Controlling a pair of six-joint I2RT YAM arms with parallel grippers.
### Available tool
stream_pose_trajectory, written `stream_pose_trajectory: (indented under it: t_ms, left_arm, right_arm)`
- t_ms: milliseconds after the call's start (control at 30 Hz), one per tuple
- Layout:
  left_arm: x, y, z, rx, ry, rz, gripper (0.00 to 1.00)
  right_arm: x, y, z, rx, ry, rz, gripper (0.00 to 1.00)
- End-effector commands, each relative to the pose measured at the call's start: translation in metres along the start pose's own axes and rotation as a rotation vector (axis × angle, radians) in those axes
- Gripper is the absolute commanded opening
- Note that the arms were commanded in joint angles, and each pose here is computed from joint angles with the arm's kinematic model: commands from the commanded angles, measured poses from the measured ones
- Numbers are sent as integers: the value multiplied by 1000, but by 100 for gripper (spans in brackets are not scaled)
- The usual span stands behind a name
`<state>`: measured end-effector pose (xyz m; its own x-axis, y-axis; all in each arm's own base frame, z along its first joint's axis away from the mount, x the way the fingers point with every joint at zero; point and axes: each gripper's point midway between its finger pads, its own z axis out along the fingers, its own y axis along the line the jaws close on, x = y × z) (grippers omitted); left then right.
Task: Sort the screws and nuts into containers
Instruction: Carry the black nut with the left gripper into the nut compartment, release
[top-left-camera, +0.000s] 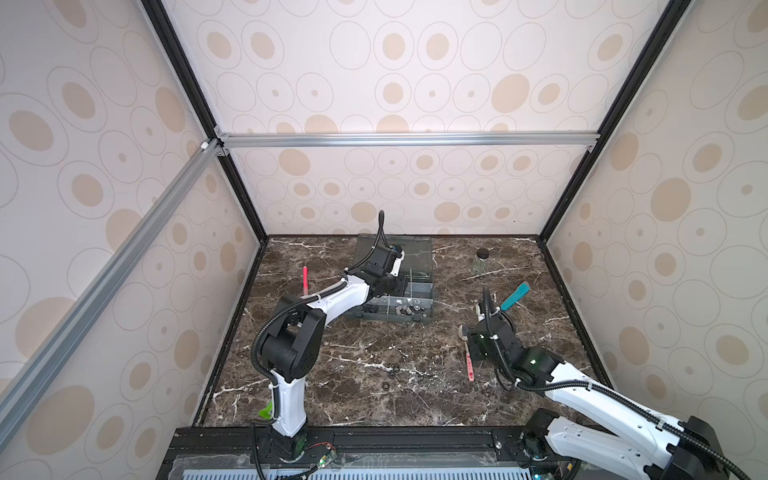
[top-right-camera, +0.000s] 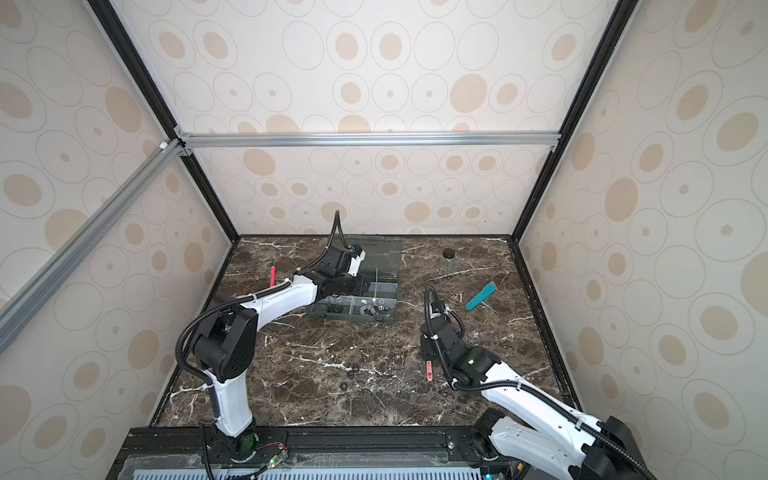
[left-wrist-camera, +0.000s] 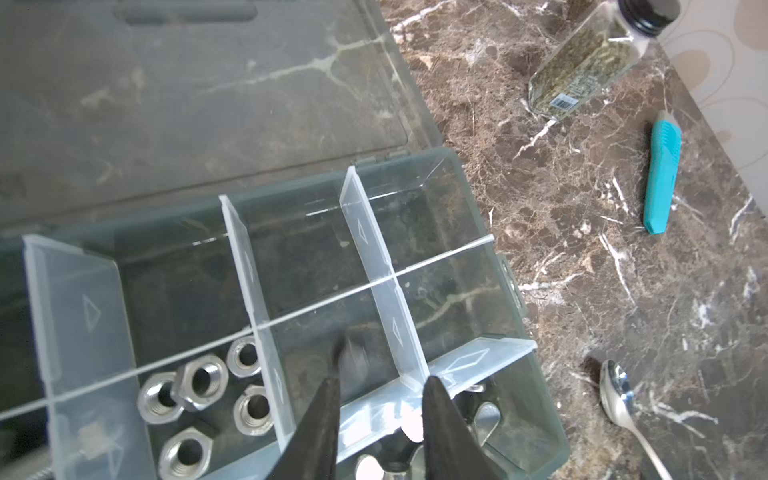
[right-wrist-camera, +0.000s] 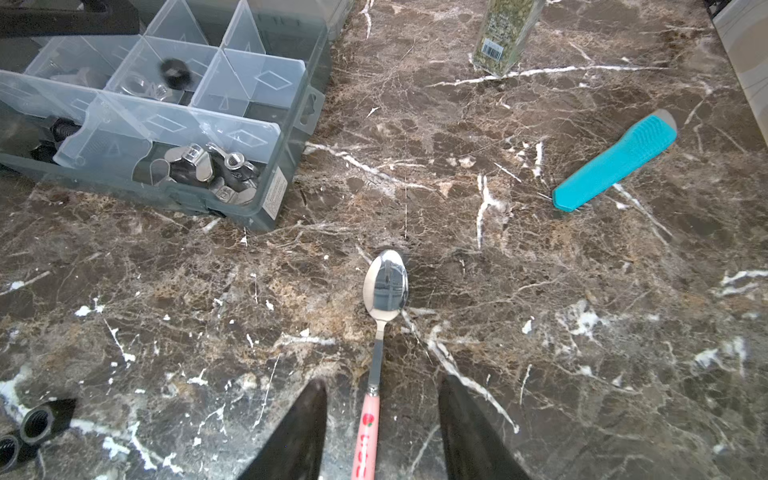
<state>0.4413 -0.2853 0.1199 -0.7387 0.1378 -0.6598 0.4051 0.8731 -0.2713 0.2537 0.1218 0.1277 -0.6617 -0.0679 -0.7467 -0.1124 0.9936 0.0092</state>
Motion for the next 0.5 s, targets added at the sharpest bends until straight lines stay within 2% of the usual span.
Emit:
stream_pose_trajectory:
  t_ms: [0,467]
  left_arm:
    - [-22,-5,-12,25,-65,-2,36]
    - [-24,-5,-37,38,-121,-18,37]
  right_arm:
    - [5,-7,-1,27,7,10,48]
    - [7,-5,3,20,14,10,48]
